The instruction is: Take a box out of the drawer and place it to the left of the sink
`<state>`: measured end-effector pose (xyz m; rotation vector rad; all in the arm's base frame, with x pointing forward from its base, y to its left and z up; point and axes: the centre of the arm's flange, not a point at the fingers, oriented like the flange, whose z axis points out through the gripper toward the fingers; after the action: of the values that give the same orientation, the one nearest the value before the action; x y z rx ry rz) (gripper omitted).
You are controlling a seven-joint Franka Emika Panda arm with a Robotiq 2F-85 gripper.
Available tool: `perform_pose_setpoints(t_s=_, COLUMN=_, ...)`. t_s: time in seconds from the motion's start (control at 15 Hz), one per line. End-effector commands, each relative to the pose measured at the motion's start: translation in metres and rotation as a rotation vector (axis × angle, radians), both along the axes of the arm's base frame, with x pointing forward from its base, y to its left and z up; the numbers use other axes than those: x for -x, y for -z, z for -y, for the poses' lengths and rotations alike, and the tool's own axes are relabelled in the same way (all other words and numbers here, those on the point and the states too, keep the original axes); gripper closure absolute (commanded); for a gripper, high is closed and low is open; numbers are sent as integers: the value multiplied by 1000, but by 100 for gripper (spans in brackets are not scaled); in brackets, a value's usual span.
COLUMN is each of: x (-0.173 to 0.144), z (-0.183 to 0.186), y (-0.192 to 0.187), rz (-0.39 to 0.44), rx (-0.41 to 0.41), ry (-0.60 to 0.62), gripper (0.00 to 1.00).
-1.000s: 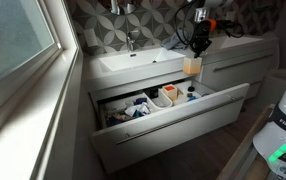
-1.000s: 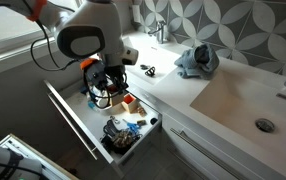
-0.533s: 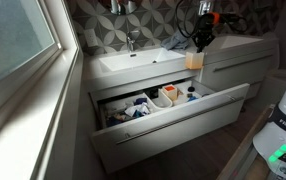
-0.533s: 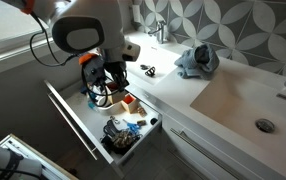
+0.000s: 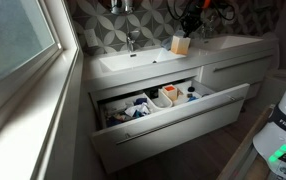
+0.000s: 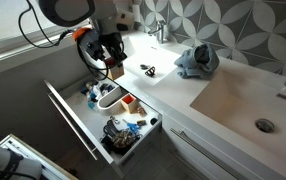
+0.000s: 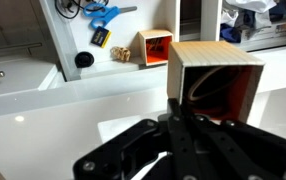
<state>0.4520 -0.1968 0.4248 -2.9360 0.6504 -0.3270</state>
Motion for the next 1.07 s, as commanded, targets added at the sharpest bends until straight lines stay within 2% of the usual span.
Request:
perform_pose_setpoints(t_s=0.0, x=-24, z=-40, y=-52, rz=112, rx=-67, ry=-68, gripper=99)
perform_pose_setpoints(t_s=0.07, x=-27, z=-51, y=-62, rz=151, rx=-80, ry=-95, gripper=99)
perform_pose_setpoints(t_s=0.13, x=-22, z=-37, y=-43, rz=104, rx=-37, ry=-52, gripper=97)
perform_pose_setpoints(t_s=0.27, x=-28, z=-54, y=-57, rz=139, rx=-52, ry=-78, gripper=97)
perform_pose_setpoints(t_s=0.6, x=-28, z=-53, y=-58, rz=142, rx=-52, ry=-86, gripper=99)
perform_pose_setpoints(t_s=0.73, x=-42, z=-72, y=-67, rz=160, rx=-25, ry=-202, gripper=99)
perform_pose_setpoints(t_s=1.0, x=-76, z=-147, y=-96, rz=196, rx=54, ry=-421, gripper=99)
